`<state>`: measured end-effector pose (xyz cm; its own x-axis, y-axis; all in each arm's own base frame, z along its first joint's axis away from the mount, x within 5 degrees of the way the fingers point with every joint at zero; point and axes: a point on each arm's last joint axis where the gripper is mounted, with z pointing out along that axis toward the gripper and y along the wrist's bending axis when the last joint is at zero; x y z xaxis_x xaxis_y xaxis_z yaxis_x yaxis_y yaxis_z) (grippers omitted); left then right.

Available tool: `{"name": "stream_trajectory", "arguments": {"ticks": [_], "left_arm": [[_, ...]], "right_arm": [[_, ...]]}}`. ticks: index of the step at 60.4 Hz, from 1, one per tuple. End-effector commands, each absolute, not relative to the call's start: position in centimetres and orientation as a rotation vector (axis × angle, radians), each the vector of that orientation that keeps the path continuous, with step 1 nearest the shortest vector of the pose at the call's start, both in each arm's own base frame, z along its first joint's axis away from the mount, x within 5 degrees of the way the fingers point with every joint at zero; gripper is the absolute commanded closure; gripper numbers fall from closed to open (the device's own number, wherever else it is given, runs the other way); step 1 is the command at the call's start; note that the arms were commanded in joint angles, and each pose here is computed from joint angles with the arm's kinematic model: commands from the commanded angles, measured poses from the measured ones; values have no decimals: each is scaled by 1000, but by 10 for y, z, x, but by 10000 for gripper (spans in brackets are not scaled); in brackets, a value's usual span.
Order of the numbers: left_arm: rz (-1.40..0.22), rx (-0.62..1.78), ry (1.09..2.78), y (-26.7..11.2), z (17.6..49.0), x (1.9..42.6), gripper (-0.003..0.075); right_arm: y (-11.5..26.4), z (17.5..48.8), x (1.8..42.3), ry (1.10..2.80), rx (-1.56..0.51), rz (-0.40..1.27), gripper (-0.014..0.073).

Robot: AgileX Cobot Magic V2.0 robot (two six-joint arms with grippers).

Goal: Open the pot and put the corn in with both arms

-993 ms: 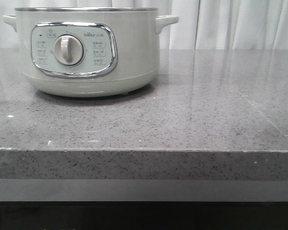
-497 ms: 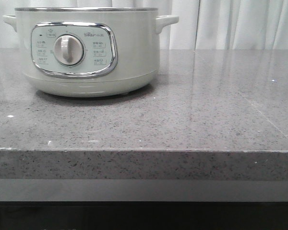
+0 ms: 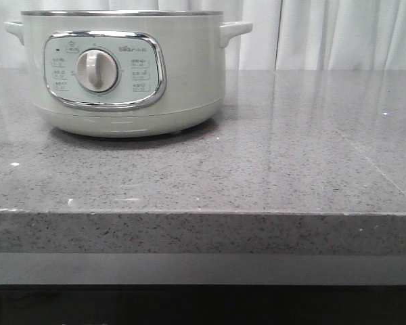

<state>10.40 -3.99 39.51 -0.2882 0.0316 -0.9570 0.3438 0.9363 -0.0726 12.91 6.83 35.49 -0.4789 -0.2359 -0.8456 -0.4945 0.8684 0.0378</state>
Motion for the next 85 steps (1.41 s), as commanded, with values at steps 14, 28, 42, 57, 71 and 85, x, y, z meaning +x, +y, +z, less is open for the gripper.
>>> {"name": "stream_trajectory", "arguments": {"ticks": [14,28,42,57,71,85], "left_arm": [[-372,215,1518,-48,436,125,534],[-415,266,1531,-77,449,170,534],[-425,338,1486,-119,450,224,534],[-416,350,1479,-151,451,283,534],[-410,359,1517,-171,435,320,534],[-416,317,1563,-174,416,344,534]], "right_arm": [[68,370,131,1990,-490,356,-6],[68,370,131,1990,-490,356,-6],[68,370,131,1990,-490,356,-6],[68,370,131,1990,-490,356,-6],[68,370,131,1990,-490,356,-6],[68,370,131,1990,-490,356,-6]]}}
